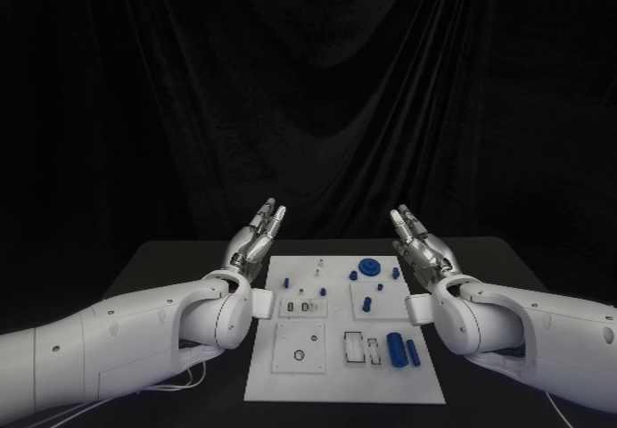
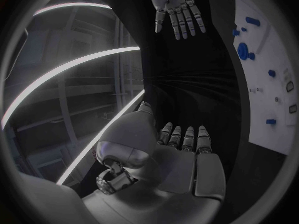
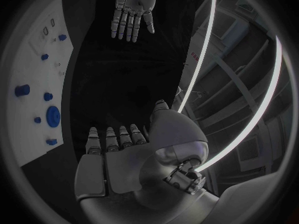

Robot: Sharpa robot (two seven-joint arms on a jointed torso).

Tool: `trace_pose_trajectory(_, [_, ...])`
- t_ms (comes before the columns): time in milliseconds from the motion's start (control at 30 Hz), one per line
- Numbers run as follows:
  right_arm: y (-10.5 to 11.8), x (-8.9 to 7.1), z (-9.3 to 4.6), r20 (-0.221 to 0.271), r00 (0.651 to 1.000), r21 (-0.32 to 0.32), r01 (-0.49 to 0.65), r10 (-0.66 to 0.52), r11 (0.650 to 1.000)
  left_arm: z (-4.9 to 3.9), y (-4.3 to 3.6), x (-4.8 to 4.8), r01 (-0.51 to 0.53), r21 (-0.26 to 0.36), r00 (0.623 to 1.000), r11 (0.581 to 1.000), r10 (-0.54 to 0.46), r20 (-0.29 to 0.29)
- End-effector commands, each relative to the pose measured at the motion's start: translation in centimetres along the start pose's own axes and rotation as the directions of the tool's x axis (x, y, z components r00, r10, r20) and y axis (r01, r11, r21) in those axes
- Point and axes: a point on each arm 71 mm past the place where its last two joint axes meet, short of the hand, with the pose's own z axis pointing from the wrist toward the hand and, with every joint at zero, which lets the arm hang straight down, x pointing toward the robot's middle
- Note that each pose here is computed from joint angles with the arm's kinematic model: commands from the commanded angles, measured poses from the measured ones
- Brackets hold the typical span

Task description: Assemble the parts on the task board

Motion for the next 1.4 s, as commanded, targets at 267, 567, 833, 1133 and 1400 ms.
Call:
trace_pose_trajectory(267, [-0.1,0.3,0.1,-0.124,0.982,0.069,-0.135,0.143,0.988,0.44,-1.61,1.05,0.250,0.110,0.948,0.962,-0.220,-0.231])
trace_pose_trajectory(567, [0.1,-1.1,0.3,-0.180,0.977,0.018,-0.111,0.112,0.994,0.80,-1.82,-1.53,0.167,0.210,0.962,0.963,-0.112,-0.249])
trace_pose_trajectory(833, [0.4,-1.5,0.2,-0.239,0.968,-0.018,-0.076,0.070,0.997,0.75,-1.82,-2.14,0.158,0.225,0.959,0.962,-0.095,-0.266])
trace_pose_trajectory(1133, [1.7,-2.3,0.4,-0.292,0.953,-0.112,0.044,-0.075,0.993,0.28,-2.13,-3.80,0.050,0.286,0.963,0.957,0.030,-0.268])
trace_pose_trajectory(1400, [6.0,-3.6,2.0,-0.282,0.853,-0.283,0.364,-0.440,0.887,-0.68,-2.62,-5.92,-0.064,0.337,0.958,0.939,0.152,-0.242])
